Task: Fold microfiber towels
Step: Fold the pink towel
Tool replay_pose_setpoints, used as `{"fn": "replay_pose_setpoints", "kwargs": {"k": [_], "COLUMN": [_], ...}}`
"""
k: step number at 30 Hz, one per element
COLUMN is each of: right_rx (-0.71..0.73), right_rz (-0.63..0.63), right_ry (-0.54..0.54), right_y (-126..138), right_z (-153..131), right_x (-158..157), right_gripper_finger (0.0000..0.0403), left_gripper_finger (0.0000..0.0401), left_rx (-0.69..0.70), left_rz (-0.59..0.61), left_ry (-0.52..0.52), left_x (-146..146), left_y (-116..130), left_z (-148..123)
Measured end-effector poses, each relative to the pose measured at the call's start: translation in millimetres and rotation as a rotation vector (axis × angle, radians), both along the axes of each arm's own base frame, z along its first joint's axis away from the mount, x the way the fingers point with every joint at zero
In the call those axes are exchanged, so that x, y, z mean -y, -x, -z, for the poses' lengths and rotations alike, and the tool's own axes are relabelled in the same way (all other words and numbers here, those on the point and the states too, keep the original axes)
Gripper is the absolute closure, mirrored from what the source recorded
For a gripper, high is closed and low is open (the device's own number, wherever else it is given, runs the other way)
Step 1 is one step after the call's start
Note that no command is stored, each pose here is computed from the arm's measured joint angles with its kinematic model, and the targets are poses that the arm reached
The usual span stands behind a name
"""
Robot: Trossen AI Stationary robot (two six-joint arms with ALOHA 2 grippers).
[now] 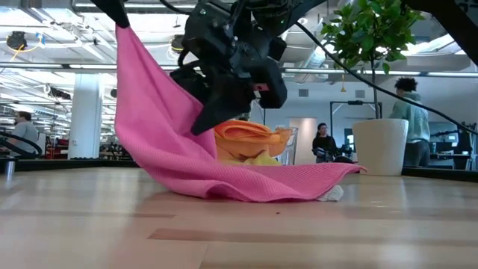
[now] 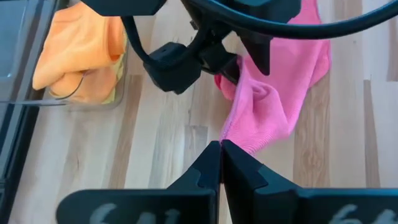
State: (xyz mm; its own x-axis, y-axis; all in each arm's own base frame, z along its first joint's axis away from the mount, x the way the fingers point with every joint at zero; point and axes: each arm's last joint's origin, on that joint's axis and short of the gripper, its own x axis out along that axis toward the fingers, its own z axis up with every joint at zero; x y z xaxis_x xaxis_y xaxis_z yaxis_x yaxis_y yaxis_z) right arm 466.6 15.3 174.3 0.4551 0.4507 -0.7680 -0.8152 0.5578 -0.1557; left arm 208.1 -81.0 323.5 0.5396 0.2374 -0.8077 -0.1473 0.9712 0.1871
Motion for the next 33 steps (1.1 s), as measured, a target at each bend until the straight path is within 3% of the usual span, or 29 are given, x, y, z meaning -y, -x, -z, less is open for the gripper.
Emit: {"fn": "replay_pose_setpoints", "kwargs": {"k": [15, 33], "right_rx": [-0.164, -0.261], "right_rz": [0.073, 0.234], "right_ry": [0.042, 0.100], "right_y": [12.0, 25.8], "right_z": [6.9, -12.5], "right_x": [9.1, 16.1], "right_gripper_finger": [0.0230, 0.0283], "left_gripper_finger": [0.0401, 0.0401], "left_rx": [0.002, 0.001], "left_rz": [-0.001, 0.001], "left_ry": [0.000, 0.005], "left_x": [0.0, 0.3], "left_y": [-0.1, -0.2], "left_z": [-0.2, -0.2]}}
